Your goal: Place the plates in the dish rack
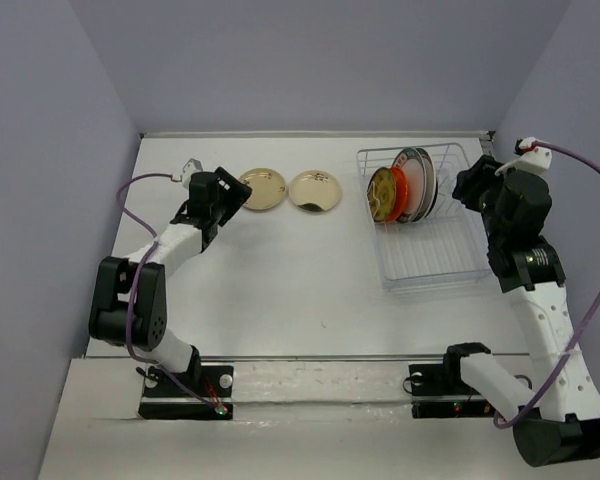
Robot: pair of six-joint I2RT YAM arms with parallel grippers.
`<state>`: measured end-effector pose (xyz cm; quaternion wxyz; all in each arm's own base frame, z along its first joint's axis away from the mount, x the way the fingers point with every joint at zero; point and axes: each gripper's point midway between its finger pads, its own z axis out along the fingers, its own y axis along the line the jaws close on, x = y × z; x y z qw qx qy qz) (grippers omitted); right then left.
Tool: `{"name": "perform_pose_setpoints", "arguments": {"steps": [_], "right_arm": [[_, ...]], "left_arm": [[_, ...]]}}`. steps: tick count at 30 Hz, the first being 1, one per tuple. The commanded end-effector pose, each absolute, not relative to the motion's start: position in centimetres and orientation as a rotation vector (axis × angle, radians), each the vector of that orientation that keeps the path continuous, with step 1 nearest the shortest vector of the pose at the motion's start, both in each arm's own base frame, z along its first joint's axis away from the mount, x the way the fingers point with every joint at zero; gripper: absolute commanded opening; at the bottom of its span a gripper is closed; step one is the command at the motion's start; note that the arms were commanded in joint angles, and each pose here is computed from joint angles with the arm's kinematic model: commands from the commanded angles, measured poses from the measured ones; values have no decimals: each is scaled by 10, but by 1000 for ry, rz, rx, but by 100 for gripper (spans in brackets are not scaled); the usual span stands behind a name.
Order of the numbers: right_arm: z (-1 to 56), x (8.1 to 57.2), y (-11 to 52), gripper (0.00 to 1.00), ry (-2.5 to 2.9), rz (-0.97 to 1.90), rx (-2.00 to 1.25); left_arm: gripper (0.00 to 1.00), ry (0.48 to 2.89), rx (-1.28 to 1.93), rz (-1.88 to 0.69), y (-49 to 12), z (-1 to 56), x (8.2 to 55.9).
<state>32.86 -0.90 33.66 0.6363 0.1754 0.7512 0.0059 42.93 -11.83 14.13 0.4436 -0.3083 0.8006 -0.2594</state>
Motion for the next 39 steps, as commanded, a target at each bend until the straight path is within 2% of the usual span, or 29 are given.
{"name": "perform_pose_setpoints", "arguments": {"steps": [1,6,11,19,23,24,25,30,31,33,35,38,39], "right_arm": [[359,312,43,57,1684,318,201],[373,284,73,59,1646,498,95],[372,277,79,60,1642,532,61],[362,281,90,59,1657,590,32],[348,284,90,59,1674,601,49],[346,285,91,59,1681,607,52],[345,286,94,59,1684,622,46],[325,294,97,59,1735,630,45],[324,295,97,59,1736,632,41],[324,297,101,59,1732,656,34],[329,298,108,60,1715,693,18],[336,294,129,66,1721,787,-44],[337,293,133,69,1723,805,-52]], "left_arm": [[81,1906,-860,-636,-105,139,458],[71,1953,-924,-576,-102,103,478],[68,1989,-977,-539,-100,72,491],[48,1977,-1018,-560,-100,49,506],[25,1933,-1027,-583,-99,54,514],[13,1929,-1030,-587,-99,54,515],[7,1913,-1037,-602,-98,56,517],[5,1875,-1009,-586,-82,73,504],[6,1824,-990,-598,-78,100,501],[5,1802,-1019,-628,-71,105,479],[6,1724,-992,-724,-75,133,465],[6,1602,-895,-810,-80,194,431],[6,1613,-850,-825,-91,198,419]]}}
